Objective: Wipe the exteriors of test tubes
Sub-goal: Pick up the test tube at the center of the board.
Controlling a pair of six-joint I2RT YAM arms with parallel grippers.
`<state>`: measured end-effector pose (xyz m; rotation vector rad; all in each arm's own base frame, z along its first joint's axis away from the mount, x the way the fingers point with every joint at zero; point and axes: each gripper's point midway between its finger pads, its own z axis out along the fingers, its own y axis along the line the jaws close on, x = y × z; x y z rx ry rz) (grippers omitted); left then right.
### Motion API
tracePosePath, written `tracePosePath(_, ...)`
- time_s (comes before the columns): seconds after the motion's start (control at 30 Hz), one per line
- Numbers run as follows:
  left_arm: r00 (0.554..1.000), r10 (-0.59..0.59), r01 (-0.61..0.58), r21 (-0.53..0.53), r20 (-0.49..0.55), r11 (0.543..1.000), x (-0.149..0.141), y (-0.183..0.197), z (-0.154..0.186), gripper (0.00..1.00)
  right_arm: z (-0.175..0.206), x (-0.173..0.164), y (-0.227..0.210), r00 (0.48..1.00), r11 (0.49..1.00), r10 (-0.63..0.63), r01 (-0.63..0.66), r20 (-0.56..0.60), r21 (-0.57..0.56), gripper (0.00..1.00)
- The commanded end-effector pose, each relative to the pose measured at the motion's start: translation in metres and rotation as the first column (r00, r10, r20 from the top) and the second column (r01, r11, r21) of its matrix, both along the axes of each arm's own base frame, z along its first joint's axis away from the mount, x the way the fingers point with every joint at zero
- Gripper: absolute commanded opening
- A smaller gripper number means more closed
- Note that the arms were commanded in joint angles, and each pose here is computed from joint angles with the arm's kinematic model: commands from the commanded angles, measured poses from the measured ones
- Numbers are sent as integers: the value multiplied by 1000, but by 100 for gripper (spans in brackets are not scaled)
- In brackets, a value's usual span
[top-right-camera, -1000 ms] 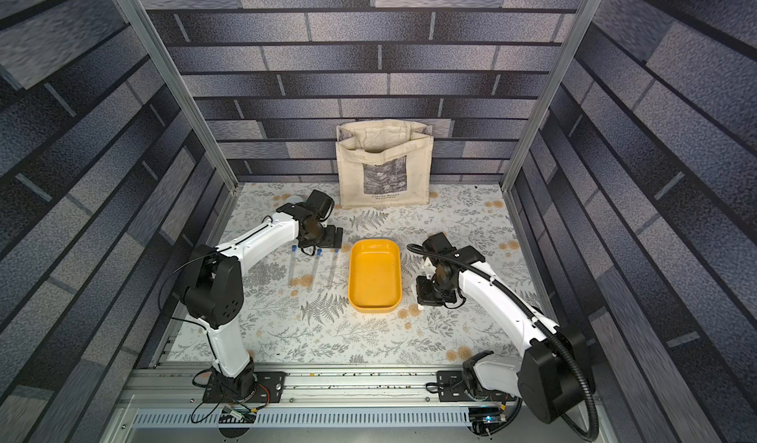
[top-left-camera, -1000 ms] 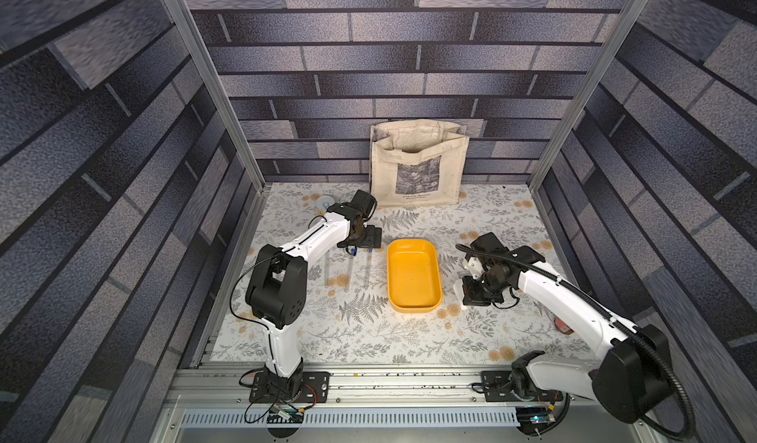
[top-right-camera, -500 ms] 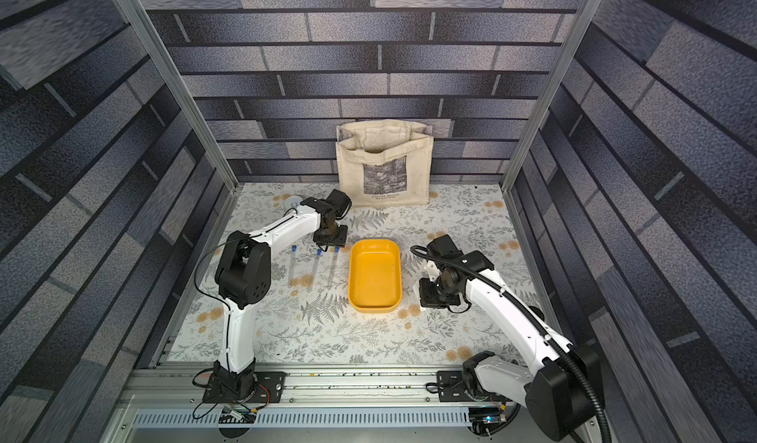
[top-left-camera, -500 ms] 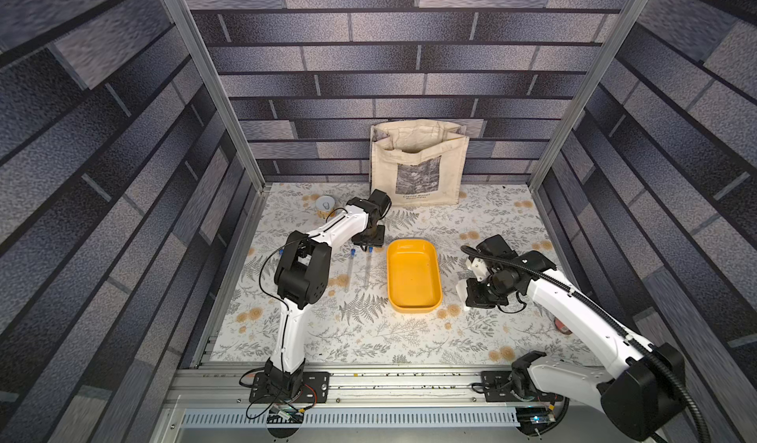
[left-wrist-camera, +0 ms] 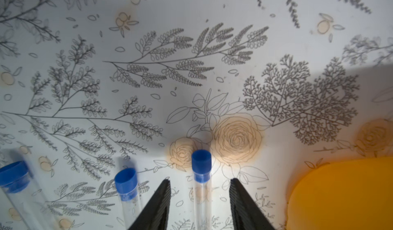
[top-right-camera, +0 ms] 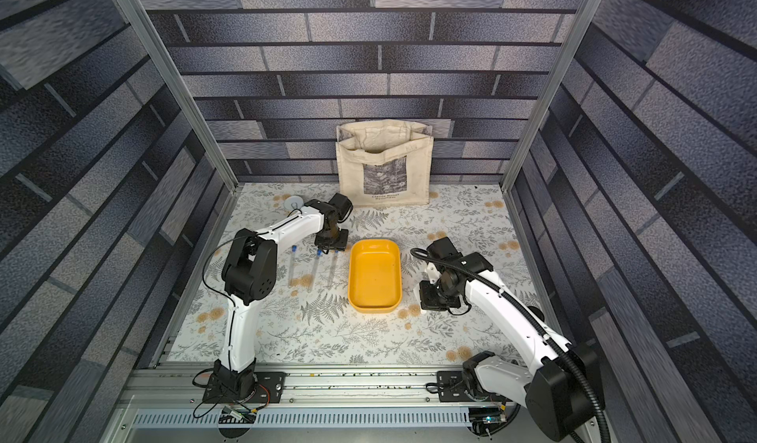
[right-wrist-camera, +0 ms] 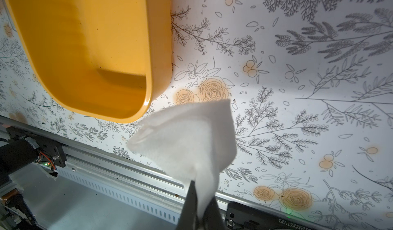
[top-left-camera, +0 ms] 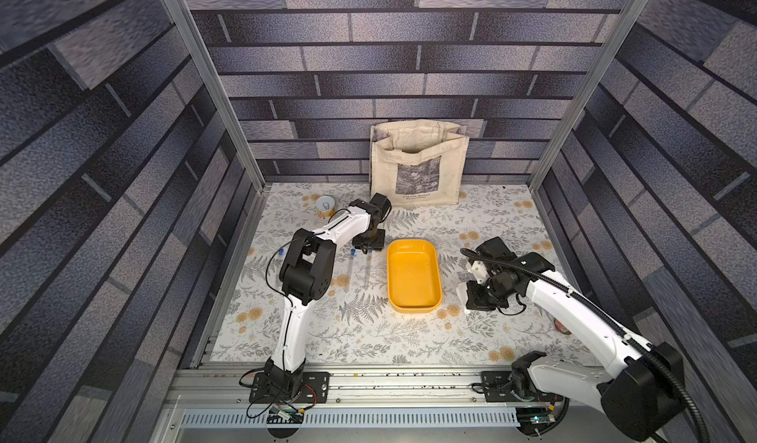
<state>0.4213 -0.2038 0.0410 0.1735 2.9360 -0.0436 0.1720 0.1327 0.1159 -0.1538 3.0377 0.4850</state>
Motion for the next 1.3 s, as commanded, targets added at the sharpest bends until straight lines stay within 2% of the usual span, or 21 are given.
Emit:
tracePosePath(0.0, 1000, 3, -4, -4, -26, 1000, 2, 2, 1, 47, -2, -7, -3, 1000, 1000, 10, -10, -9, -6, 0)
tracePosePath(0.23, 999, 11, -11, -8, -43, 1000, 4, 2, -6, 47, -2, -8, -4, 1000, 1000, 6, -6, -7, -6, 0)
tracePosePath(0.37, 998, 11, -12, -16, -61, 1000, 3, 1, -10, 40, -2, -9, -4, 1000, 1000, 4, -4, -5, -8, 0)
tracePosePath(0.67, 996, 10, -10, -9, -85, 1000, 0, 1, -18, 40, -3, -9, -5, 1000, 1000, 4, -4, -8, -13, 0)
tracePosePath(0.97, 994, 5, -5, 3, -107, 1000, -3, 3, -25, 28, -2, -8, -5, 1000, 1000, 2, -2, -1, -12, 0)
tracePosePath(1.07, 993, 5, -4, 7, -115, 1000, -5, 4, -27, 20, -1, -8, -5, 1000, 1000, 2, -2, 1, -11, 0)
tracePosePath(1.27, 994, 0, 0, 4, -112, 1000, -5, 4, -24, 16, 1, -7, -3, 1000, 1000, 7, -7, 7, 3, 0)
